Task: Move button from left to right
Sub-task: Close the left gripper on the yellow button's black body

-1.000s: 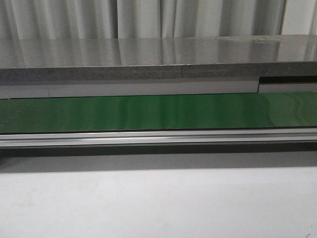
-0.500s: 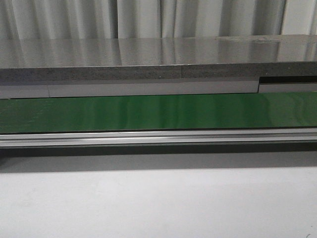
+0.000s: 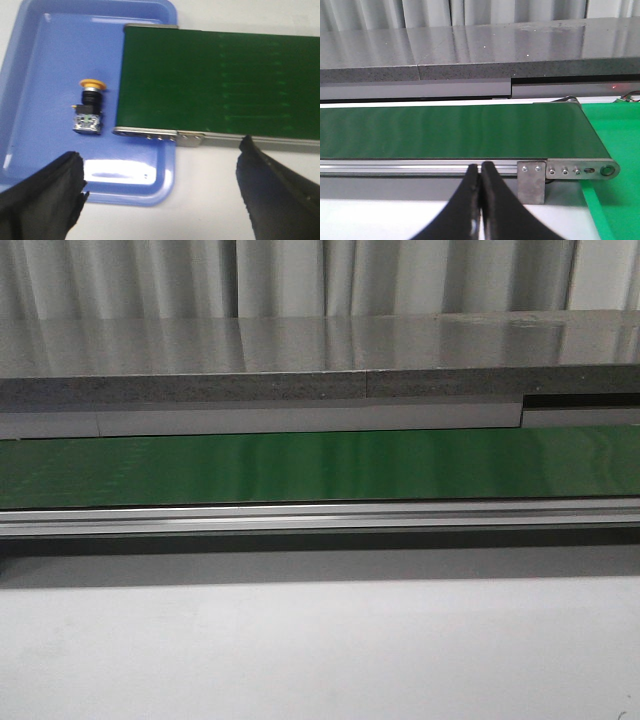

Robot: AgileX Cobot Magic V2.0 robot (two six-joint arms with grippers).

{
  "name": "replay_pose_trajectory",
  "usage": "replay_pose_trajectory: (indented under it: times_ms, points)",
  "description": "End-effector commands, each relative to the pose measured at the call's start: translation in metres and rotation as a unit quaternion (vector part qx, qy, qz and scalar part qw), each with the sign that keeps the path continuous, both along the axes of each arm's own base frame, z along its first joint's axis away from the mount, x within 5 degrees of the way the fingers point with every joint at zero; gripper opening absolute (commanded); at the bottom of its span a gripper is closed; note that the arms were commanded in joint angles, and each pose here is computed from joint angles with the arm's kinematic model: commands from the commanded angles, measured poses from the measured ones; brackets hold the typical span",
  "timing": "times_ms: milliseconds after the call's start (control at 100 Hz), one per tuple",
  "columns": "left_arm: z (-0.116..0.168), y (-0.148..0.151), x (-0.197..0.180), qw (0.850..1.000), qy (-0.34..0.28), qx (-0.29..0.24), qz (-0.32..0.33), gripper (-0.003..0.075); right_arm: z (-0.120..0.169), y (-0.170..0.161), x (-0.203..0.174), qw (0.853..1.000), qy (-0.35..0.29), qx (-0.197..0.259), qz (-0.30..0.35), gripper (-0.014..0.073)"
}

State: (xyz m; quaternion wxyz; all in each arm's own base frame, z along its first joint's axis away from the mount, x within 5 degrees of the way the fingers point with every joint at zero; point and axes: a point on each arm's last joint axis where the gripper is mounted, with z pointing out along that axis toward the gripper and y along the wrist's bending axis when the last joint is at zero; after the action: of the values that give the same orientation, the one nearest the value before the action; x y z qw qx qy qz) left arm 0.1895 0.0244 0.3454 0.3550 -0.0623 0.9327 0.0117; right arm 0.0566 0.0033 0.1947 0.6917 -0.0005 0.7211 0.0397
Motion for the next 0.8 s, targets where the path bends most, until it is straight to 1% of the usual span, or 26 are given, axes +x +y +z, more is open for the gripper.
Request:
replay_pose_trajectory:
  times_ms: [0,130,200,320,460,550,650,790]
  points:
    - [0.016,0.016,0.019,0.999,-0.040,0.009,0.027,0.0599,0.014,0.000,-0.002,0.998,-0.060,0.002,-0.003,-0.0066]
    - [0.012,0.039,0.051,0.998,-0.025,-0.016,0.050,0.0599,0.014,0.000,-0.002,0.998,-0.060,0.002,-0.003,-0.0066]
    - [0.004,0.053,0.071,0.997,-0.011,-0.037,0.059,0.0599,0.014,0.000,-0.002,0.998,-0.060,0.002,-0.003,-0.0066]
    - [-0.019,0.081,0.104,0.993,0.023,-0.078,0.084,0.0599,0.014,0.000,-0.002,0.998,-0.060,0.002,-0.003,-0.0066]
    - [-0.048,0.105,0.129,0.985,0.072,-0.116,0.102,0.0599,0.014,0.000,-0.002,0.998,-0.060,0.002,-0.003,-0.0066]
    - [-0.064,0.114,0.137,0.981,0.092,-0.127,0.109,0.0599,0.014,0.000,-0.002,0.998,-0.060,0.002,-0.003,-0.0066]
    - [-0.080,0.118,0.144,0.978,0.112,-0.133,0.112,0.0599,0.014,0.000,-0.002,0.998,-0.060,0.002,-0.003,-0.0066]
    - [-0.092,0.122,0.150,0.978,0.114,-0.131,0.116,0.0599,0.014,0.000,-0.002,0.998,-0.060,0.002,-0.003,-0.0066]
